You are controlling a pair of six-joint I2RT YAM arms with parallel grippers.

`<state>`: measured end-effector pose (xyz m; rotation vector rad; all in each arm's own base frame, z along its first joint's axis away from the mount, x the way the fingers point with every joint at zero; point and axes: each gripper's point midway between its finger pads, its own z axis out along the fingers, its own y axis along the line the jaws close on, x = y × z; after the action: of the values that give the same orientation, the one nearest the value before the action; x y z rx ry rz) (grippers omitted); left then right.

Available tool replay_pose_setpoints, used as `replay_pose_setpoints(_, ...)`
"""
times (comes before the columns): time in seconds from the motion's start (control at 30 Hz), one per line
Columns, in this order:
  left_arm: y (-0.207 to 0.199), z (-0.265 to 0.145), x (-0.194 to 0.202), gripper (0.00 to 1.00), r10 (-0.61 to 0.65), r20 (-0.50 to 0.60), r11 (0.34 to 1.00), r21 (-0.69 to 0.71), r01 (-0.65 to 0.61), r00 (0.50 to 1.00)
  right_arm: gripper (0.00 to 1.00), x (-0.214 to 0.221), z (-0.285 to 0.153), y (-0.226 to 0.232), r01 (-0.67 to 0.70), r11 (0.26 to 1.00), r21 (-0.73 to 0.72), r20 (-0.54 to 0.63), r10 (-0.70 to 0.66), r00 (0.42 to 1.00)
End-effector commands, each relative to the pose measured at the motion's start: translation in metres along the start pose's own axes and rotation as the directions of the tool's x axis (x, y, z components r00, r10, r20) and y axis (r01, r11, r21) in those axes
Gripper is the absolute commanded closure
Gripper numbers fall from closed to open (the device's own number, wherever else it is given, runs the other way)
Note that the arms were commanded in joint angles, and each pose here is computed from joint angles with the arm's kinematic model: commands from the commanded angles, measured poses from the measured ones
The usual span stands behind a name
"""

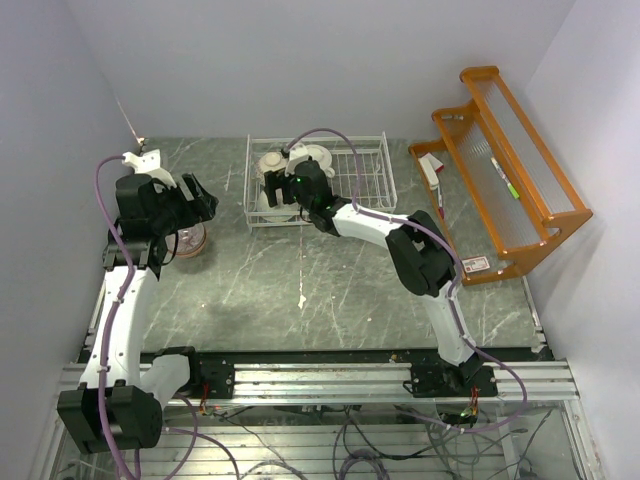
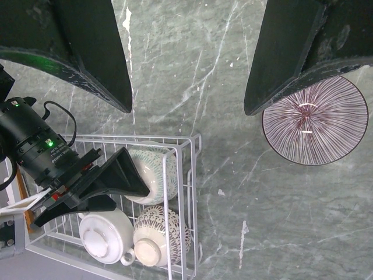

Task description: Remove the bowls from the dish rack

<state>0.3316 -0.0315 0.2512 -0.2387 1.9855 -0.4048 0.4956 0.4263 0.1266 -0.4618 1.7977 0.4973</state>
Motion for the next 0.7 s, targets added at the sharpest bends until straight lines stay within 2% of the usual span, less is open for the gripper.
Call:
replay_pose_setpoints(0.0,-0.003,0.0,-0.008,0.12,0.006,0.032,1.0,0.028,-0.007,0.999,0.14,-0.021,-0.014,0.014,-0.016,0.999,-0.05,0.029,0.018,0.999)
replay_pose_setpoints(0.27,-0.004,0.001,-0.007,0.12,0.003,0.025,0.999,0.035,-0.004,1.0,0.15,-0.033,-0.023,0.017,-0.015,0.998,-0.069,0.05,0.019,0.999)
replay_pose_setpoints(0.67,-0.003,0.004,-0.003,0.11,0.0,0.007,0.999,0.036,0.0,1.0,0.17,-0.005,-0.01,0.017,0.001,0.998,-0.062,-0.015,-0.002,1.0)
